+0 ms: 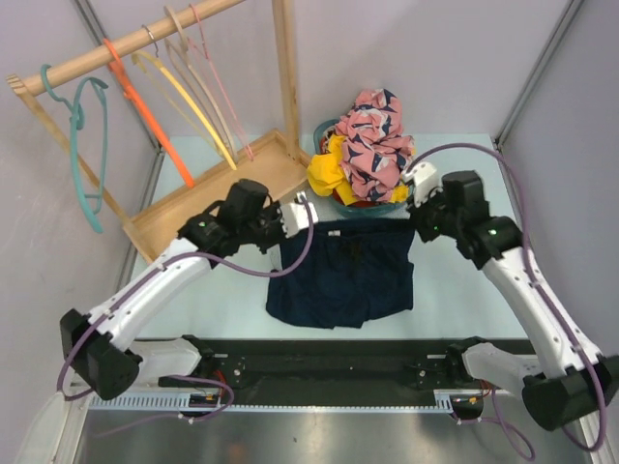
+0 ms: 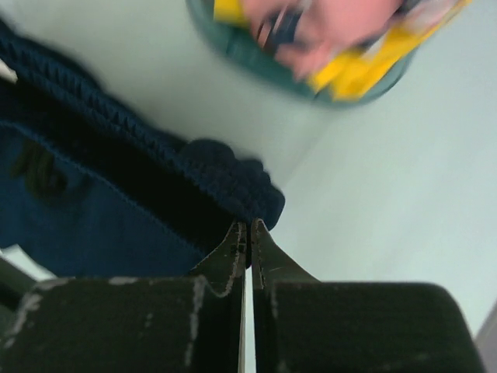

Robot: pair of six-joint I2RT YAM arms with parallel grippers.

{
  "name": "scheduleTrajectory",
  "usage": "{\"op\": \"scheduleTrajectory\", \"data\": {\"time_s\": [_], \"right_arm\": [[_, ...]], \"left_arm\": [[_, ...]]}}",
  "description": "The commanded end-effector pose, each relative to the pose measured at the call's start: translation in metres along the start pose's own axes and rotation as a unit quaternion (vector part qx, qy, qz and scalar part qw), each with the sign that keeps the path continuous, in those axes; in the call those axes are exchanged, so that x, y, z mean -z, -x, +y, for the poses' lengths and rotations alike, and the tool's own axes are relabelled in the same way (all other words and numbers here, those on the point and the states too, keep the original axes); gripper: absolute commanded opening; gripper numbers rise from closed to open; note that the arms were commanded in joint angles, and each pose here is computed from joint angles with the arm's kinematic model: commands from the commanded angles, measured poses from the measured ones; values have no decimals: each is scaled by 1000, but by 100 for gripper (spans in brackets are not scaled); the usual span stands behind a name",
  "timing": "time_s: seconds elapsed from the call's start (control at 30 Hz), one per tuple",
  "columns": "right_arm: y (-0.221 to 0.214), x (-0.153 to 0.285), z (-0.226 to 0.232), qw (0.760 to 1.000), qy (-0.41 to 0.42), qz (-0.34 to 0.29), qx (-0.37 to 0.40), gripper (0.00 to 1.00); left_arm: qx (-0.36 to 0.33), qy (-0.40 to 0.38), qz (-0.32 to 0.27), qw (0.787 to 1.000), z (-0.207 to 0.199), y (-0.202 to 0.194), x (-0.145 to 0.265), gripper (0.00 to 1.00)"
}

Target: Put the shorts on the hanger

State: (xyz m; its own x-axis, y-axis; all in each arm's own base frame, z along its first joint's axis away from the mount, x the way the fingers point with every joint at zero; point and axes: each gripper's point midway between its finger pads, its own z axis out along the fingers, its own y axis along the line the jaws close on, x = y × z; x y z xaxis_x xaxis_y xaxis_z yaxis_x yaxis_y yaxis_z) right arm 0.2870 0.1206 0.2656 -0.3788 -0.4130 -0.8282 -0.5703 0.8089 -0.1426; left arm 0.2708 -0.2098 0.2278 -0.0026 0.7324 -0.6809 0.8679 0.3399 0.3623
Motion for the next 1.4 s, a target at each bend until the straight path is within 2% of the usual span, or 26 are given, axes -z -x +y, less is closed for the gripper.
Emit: {"op": "scheduleTrajectory", "data": {"time_s": [0.0, 0.1, 0.2, 0.37, 0.43, 0.47, 0.53, 0.57, 0.63, 0.67, 0.73, 0.77, 0.87, 0.93, 0.97, 1.03, 1.07, 1.1, 1.17, 1.2, 1.23, 1.37], "right_arm": [[-49, -31, 6, 997, 17, 66, 40, 0], [-92, -59, 15, 990, 42, 124, 44, 0], [-114, -79, 22, 985, 63, 159, 40, 0], [-142, -80, 40, 973, 100, 202, 46, 0], [-153, -74, 50, 969, 116, 213, 51, 0], [-155, -71, 53, 968, 120, 216, 51, 2], [-150, -64, 56, 970, 126, 201, 53, 10], [-147, -60, 57, 971, 128, 195, 57, 19], [-140, -53, 59, 972, 131, 182, 67, 30], [-137, -42, 61, 973, 134, 173, 77, 41], [-132, -32, 58, 974, 129, 163, 92, 53], [-128, -21, 56, 976, 122, 153, 97, 64], [-109, -5, 47, 980, 105, 125, 109, 78], [-85, 6, 44, 985, 100, 86, 109, 83], [-75, 9, 42, 988, 95, 66, 104, 89], [-37, 14, 39, 992, 89, 6, 86, 90], [-20, 16, 38, 993, 88, -17, 78, 91], [-4, 13, 41, 992, 101, -37, 69, 91], [52, 19, 40, 987, 105, -115, 43, 92], [71, 20, 43, 982, 119, -141, 30, 91], [108, 18, 39, 974, 119, -192, 28, 90], [186, 10, 48, 945, 156, -284, -35, 84]], "left_arm": [[-29, -43, 0, 999, -22, -24, -36, 0], [-12, -85, 42, 995, -47, -56, -61, 0], [9, -117, 81, 990, -68, -89, -83, 0], [19, -157, 122, 980, -96, -126, -92, 0], [19, -166, 128, 978, -103, -133, -89, 5], [17, -164, 119, 979, -103, -130, -84, 20], [12, -170, 105, 980, -107, -123, -76, 30], [7, -168, 96, 981, -107, -118, -71, 41], [-16, -163, 77, 983, -107, -102, -55, 52], [-27, -168, 72, 983, -110, -97, -49, 59], [-47, -168, 56, 983, -112, -82, -30, 67], [-48, -166, 46, 984, -111, -75, -22, 73], [-49, -165, 11, 985, -107, -49, 9, 75], [-45, -153, -18, 987, -99, -26, 35, 75], [-45, -157, -39, 986, -99, -15, 45, 77], [-44, -136, -82, 986, -89, 14, 74, 82], [-40, -130, -103, 985, -86, 26, 85, 94], [-39, -110, -136, 984, -75, 50, 105, 96], [-27, -102, -168, 980, -68, 73, 126, 100], [-27, -71, -204, 976, -51, 96, 150, 100], [0, -61, -223, 973, -44, 109, 162, 100], [35, 9, -333, 942, -2, 169, 223, 100]]}}
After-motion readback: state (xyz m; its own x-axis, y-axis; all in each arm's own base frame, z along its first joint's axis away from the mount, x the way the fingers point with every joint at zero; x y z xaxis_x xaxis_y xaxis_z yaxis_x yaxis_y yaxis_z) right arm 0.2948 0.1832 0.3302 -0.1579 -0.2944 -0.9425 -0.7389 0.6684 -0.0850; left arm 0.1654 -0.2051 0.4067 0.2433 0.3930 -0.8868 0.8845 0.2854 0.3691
